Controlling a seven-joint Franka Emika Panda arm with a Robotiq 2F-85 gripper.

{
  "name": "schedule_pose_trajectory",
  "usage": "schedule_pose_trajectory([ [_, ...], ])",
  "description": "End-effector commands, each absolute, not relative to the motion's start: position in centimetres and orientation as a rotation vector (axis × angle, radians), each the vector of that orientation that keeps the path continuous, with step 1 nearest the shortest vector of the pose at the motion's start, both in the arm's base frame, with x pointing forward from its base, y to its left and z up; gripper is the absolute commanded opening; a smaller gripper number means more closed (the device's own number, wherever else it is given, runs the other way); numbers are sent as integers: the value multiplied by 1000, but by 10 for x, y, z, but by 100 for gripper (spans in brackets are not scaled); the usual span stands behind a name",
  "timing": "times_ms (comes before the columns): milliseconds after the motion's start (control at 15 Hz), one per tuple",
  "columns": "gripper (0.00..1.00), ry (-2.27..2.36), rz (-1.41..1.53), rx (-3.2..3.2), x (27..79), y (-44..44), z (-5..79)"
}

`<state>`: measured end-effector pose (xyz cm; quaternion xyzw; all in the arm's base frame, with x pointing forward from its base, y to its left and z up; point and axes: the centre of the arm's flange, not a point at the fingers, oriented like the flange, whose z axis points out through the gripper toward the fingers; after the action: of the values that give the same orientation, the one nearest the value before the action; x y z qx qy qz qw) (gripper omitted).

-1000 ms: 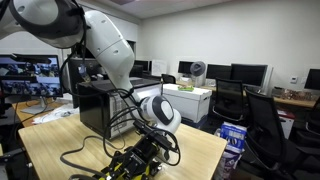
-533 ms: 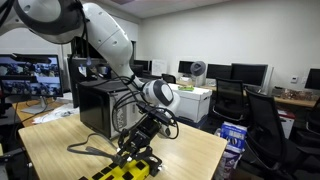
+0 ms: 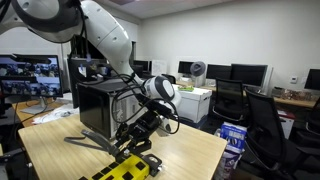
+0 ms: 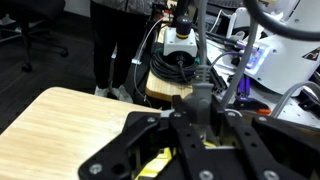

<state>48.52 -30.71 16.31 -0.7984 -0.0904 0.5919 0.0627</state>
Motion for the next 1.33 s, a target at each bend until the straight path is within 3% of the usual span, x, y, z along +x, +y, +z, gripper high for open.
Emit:
schedule_pose_trajectory([
  [0,8,-228,1926,-2364,461,-319,172],
  [600,8,-220,1914,-2440,403,-338,122],
  [1267,8,-208,1846,-2518,389,-321,93],
])
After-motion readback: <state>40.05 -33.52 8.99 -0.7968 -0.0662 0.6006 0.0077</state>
